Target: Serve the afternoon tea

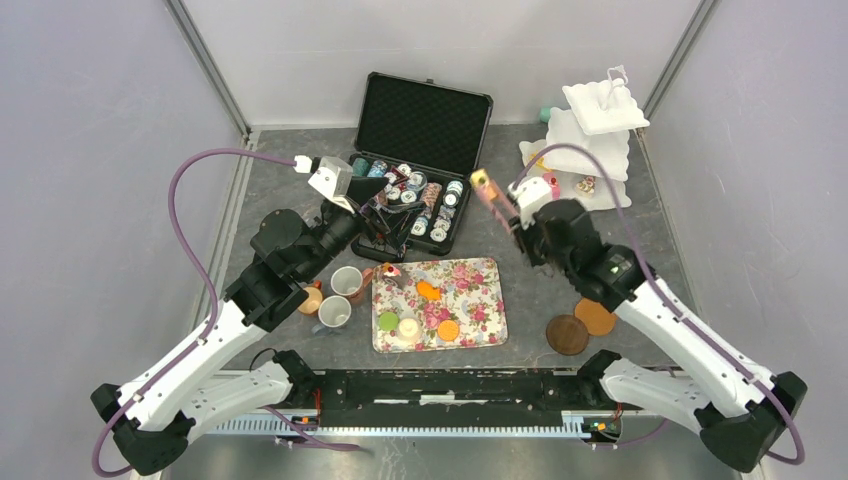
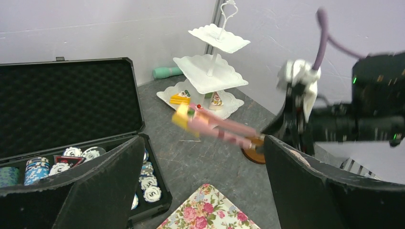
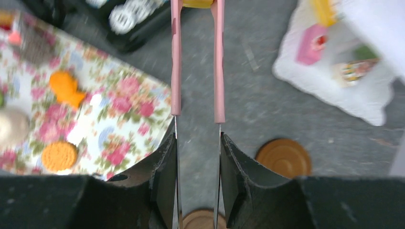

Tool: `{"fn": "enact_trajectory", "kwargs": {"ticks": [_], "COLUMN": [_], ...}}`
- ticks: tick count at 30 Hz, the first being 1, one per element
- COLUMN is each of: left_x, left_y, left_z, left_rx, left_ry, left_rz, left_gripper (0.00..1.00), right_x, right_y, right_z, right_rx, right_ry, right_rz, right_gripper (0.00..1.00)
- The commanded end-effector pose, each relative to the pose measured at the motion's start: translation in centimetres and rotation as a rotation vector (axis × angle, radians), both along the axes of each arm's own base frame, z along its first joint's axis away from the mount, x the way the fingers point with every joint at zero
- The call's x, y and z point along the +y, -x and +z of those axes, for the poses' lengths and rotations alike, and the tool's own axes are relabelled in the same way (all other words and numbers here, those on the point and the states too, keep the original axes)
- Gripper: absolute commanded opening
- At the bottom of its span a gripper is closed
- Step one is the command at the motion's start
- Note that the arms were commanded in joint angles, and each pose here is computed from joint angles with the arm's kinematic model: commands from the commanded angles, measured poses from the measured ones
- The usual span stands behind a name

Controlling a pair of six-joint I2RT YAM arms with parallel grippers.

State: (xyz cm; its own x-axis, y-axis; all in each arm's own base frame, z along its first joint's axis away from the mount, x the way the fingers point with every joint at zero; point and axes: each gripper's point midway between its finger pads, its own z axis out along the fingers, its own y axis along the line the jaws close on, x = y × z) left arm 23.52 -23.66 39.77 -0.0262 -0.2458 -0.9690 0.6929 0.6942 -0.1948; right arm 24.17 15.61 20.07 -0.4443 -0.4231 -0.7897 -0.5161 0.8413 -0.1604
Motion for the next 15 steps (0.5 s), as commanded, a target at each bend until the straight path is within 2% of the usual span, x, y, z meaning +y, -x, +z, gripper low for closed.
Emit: {"fn": "enact_trajectory", "kwargs": {"ticks": [1,8,15], "left_x": [0.5,0.6,0.7], "left_y": [0.3,0.4,0.5], "left_z": [2.0,2.2,2.3], "left_rx": [-0.058,-0.061,-0.065], "left_ry": [0.017,0.024,0.026], "left_rz": [0.006,0.003,0.006], "left_gripper": [1.00,1.00,1.00], "right_x": [-2.0,-4.7,-8.0], "right_y": [-4.5,-10.8,-14.6], "right_z": [7.7,9.5,6.5], "right_rx": [-0.180,-0.120,-0.027], "right_ry": [-0.059,-0.109,-0.154], "right_rz": [-0.123,-0.292,-0.456], "right_gripper": [0.25,0.25,0.24]}}
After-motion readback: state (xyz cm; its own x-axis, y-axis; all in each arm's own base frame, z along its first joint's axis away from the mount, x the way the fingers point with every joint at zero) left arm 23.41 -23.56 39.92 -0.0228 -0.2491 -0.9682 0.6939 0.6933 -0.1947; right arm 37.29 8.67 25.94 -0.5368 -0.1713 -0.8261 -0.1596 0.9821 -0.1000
